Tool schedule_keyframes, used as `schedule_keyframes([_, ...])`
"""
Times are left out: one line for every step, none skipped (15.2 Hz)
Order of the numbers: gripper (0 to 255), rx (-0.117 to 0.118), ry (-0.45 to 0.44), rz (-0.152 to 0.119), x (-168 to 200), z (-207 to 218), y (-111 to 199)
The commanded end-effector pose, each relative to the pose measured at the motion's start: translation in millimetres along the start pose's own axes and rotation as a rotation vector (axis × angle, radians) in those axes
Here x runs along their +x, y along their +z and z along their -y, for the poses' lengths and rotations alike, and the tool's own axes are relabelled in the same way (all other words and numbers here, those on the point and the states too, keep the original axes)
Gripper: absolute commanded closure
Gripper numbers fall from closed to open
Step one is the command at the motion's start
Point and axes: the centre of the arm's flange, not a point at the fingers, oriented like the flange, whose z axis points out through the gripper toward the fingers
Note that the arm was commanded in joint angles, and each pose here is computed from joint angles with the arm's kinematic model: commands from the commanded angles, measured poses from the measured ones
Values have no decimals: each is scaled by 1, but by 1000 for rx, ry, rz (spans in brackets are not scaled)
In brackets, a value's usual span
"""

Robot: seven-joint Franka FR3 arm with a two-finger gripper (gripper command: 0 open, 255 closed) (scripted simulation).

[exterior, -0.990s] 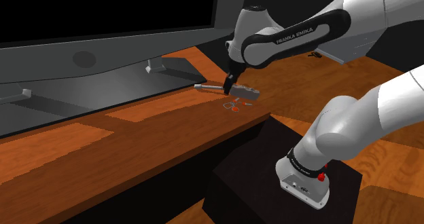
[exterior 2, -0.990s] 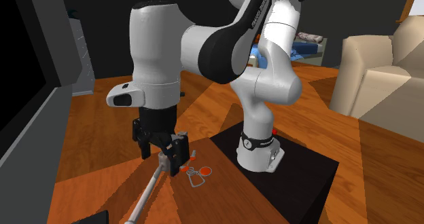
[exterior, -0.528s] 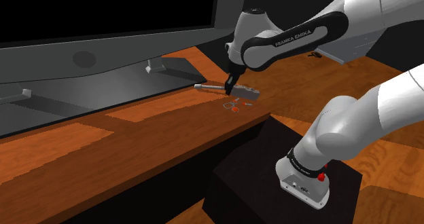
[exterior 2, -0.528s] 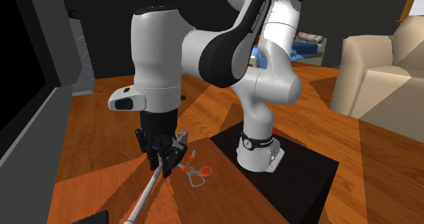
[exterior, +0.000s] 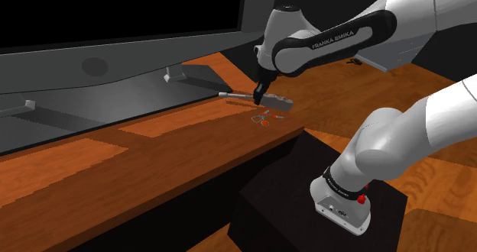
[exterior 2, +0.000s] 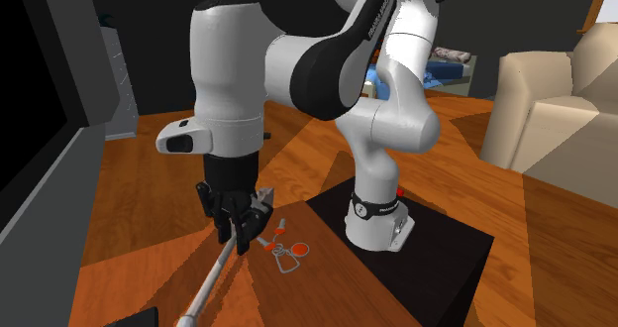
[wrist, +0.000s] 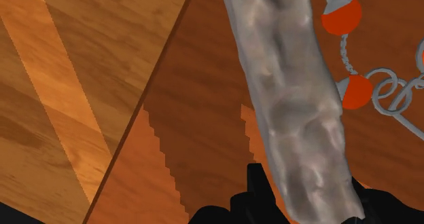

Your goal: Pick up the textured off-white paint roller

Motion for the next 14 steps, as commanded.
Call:
schedule_keyframes([255,0,0,0,1,-1,-9])
schedule_keyframes([255,0,0,0,2,-1,-15])
schedule_keyframes([255,0,0,0,2,-2,-20])
schedule_keyframes([255,0,0,0,2,-2,-25])
schedule_keyframes([255,0,0,0,2,-3,-30])
schedule_keyframes([255,0,0,0,3,-3,-36])
schedule_keyframes([255,0,0,0,3,-3,-41])
schedule_keyframes([255,0,0,0,3,-4,-46])
schedule_keyframes([255,0,0,0,4,-4,-51])
schedule_keyframes([255,0,0,0,4,-4,-57])
schedule_keyframes([255,0,0,0,4,-5,-62])
schedule_keyframes([255,0,0,0,5,-5,-67])
schedule_keyframes([255,0,0,0,4,-5,-68])
schedule_keyframes([255,0,0,0,5,-5,-68])
